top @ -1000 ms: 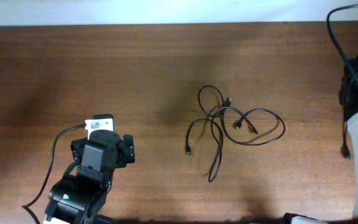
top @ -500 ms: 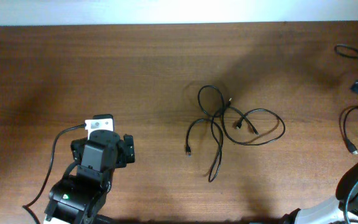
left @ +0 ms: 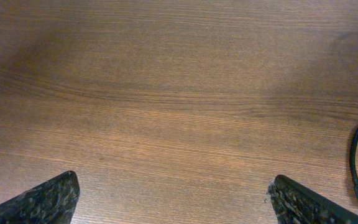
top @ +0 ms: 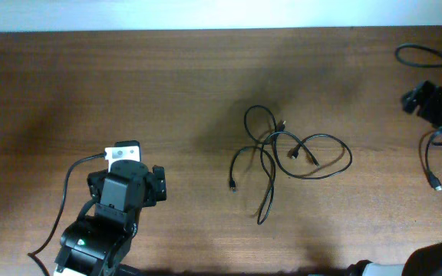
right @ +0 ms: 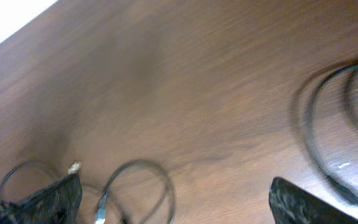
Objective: Untangle cables
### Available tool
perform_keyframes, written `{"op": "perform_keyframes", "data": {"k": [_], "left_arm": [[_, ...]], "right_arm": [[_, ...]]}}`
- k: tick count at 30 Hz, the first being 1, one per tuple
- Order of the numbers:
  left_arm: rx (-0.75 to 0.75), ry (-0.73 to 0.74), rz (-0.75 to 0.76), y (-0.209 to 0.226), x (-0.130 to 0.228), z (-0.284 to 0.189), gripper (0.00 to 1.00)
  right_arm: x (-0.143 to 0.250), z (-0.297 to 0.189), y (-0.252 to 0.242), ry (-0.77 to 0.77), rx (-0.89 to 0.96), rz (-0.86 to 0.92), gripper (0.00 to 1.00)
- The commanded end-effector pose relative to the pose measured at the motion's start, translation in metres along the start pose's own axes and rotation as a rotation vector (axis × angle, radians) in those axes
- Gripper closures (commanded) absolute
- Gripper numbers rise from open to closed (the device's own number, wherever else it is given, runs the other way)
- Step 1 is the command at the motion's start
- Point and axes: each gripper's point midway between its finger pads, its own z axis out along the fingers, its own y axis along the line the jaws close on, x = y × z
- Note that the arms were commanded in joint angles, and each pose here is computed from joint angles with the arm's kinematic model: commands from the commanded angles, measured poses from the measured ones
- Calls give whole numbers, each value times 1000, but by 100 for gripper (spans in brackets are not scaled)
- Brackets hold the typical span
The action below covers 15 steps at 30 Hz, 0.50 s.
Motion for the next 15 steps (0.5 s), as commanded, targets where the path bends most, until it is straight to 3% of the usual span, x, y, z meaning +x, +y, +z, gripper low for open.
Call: {"op": "perform_keyframes", "data": {"k": [1,8,12,15], "left_arm": [[-12,-12,7,3,-3,-1,1],[-13,-12,7,3,-3,-1,1],[-13,-12,7,3,-3,-1,1],[-13,-12,7,3,-3,-1,1]], "right_arm": [[37,8,41,151,-98,-50,5],[103,19,85,364,-83,-181,1],[152,41,55,493,74,65,1],[187,67,58,556,-10,144,0]]}}
